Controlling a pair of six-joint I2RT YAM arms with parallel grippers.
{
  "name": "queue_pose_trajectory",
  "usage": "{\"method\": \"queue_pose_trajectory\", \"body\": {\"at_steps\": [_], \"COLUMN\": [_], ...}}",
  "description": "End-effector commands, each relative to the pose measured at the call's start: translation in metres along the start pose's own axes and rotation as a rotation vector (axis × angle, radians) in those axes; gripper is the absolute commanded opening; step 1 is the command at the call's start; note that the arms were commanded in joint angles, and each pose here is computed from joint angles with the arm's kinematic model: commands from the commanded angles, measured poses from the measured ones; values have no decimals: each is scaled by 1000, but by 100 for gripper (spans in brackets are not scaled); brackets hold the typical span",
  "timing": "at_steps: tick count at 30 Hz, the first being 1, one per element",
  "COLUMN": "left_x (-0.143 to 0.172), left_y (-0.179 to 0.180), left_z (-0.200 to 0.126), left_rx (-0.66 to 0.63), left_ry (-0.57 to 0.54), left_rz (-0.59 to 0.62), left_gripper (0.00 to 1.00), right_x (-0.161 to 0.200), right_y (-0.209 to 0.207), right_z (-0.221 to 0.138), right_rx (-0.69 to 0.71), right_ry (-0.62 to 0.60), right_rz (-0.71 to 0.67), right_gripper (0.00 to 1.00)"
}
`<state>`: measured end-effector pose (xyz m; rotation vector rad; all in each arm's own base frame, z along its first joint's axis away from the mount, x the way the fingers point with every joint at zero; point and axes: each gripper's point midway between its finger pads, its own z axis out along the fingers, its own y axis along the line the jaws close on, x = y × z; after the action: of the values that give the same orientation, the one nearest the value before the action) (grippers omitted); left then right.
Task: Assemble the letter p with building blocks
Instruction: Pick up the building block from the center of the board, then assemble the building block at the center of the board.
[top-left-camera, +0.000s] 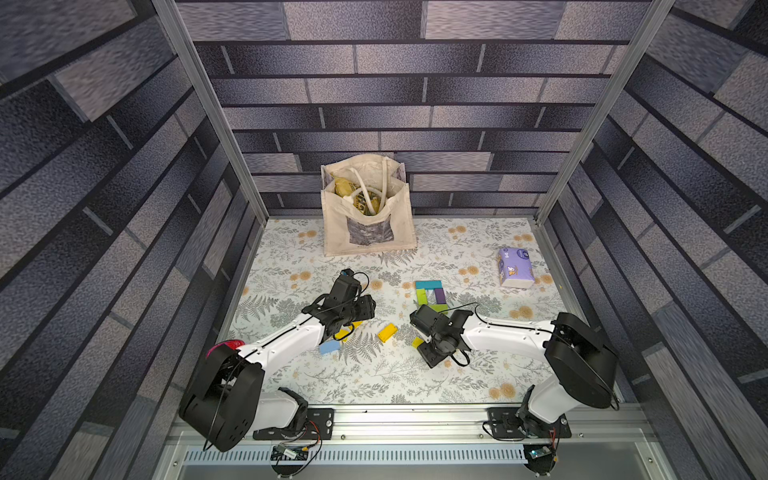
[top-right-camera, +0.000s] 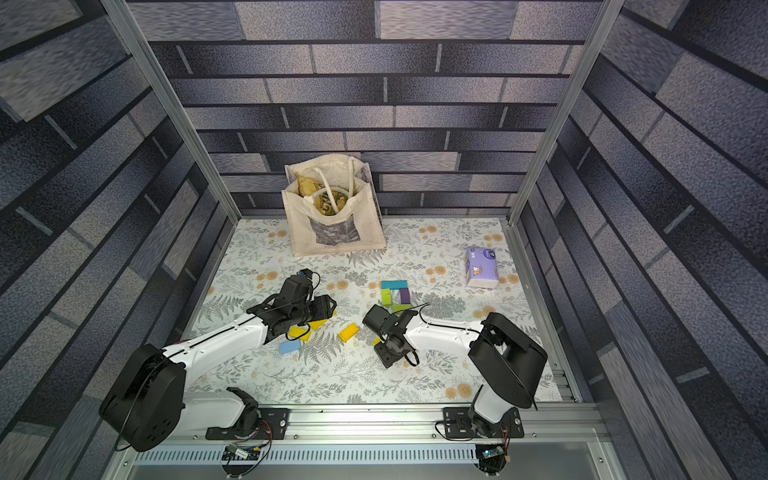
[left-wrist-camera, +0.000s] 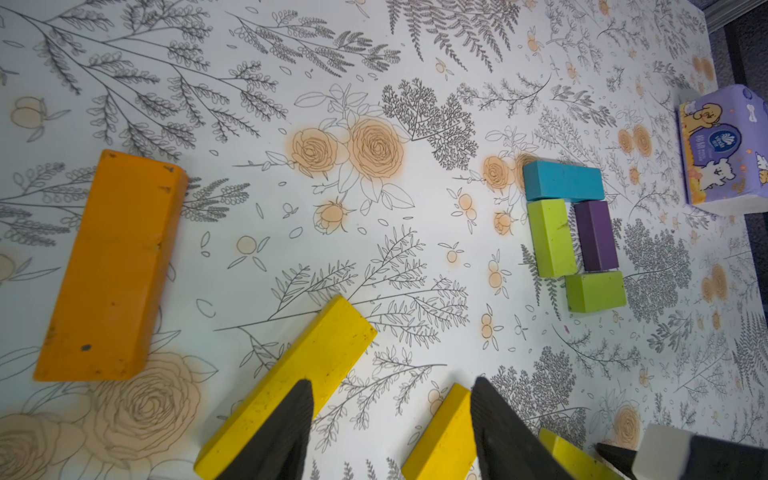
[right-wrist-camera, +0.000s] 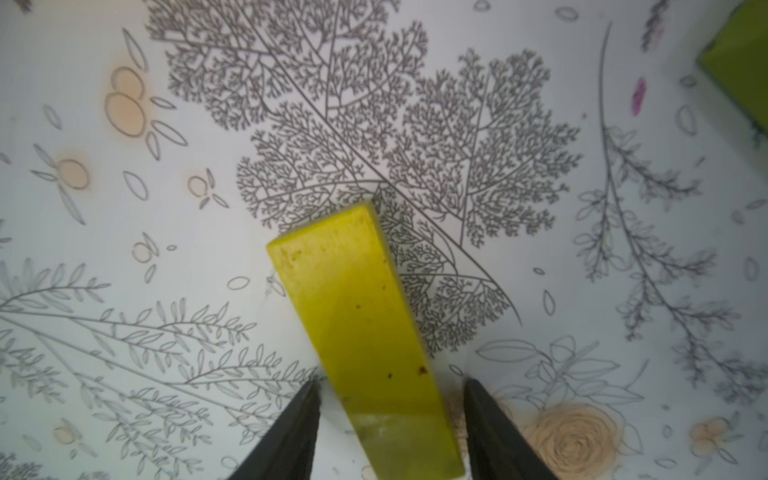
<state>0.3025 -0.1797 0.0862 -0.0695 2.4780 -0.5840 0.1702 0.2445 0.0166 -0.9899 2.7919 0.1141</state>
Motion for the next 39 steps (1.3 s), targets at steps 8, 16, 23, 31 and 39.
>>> {"method": "queue_pose_trajectory", "body": {"at_steps": [8, 16, 23, 31, 39], "left_x": [-6, -15, -17, -24, -17], "left_y": [-2, -12, -23, -41, -59], "left_z": [11, 14, 20, 24, 33], "left_rx": [23, 63, 106, 138, 161], "left_ry": [9, -9, -4, -16, 11], "left_rz": [-5, -14, -24, -11, 14], "left_gripper": [62, 62, 62, 62, 62], "right_x": [-14, -62, -55, -36, -35], "right_y": [3, 9, 4, -7, -27], "right_z": [-7, -44, -48, -19, -9], "right_rx": [23, 19, 70, 124, 127], "right_ry": [6, -101, -18, 23, 22], "right_rz": [35, 183, 344, 462, 530], "right_gripper": [27, 20, 21, 23, 25]}}
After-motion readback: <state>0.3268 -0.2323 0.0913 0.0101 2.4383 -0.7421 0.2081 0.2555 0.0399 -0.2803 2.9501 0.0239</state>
